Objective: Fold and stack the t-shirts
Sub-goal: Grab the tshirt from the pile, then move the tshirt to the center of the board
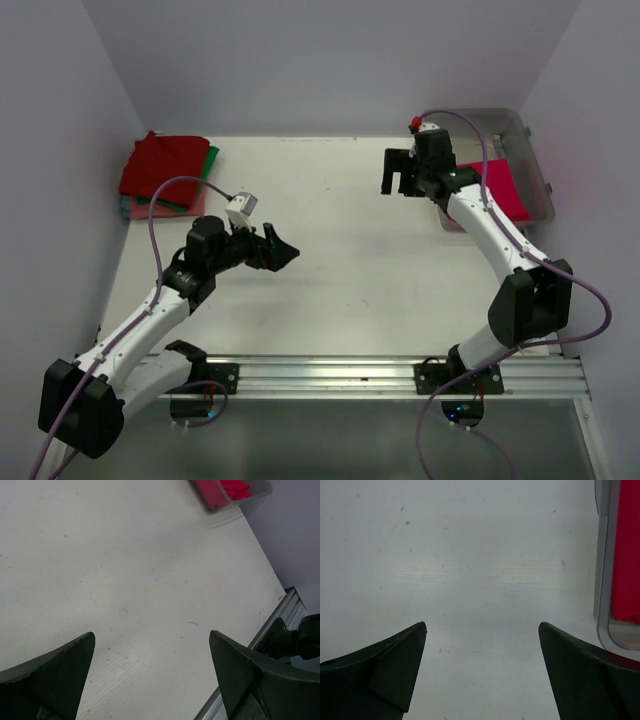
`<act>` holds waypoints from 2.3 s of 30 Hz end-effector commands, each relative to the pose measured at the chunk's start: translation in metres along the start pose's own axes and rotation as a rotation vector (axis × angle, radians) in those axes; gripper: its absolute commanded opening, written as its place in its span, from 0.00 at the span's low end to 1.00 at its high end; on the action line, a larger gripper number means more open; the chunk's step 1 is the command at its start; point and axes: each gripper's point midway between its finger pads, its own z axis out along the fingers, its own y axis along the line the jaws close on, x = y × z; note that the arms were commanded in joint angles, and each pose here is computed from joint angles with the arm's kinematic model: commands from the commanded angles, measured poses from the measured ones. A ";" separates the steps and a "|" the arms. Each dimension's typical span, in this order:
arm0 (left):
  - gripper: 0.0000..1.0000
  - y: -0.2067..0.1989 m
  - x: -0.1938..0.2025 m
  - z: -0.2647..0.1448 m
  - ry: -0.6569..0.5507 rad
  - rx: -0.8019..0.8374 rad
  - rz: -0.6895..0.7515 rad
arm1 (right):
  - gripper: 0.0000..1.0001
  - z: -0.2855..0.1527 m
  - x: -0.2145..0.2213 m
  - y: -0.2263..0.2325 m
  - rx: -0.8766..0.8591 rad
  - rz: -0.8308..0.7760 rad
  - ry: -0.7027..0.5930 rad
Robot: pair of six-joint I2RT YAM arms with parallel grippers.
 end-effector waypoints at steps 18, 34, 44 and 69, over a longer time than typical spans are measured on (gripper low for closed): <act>1.00 -0.004 -0.007 -0.005 -0.022 -0.001 0.028 | 0.99 0.056 -0.026 -0.247 0.705 0.557 0.034; 1.00 -0.001 -0.005 -0.010 -0.007 -0.033 0.017 | 0.74 0.129 0.077 -0.264 0.638 0.720 0.271; 1.00 0.000 -0.004 -0.011 -0.011 -0.037 0.013 | 0.00 0.056 0.001 -0.242 0.509 0.725 -0.086; 1.00 0.004 -0.009 -0.020 -0.069 -0.085 -0.035 | 0.00 -0.100 -0.052 0.063 -0.856 0.300 -0.159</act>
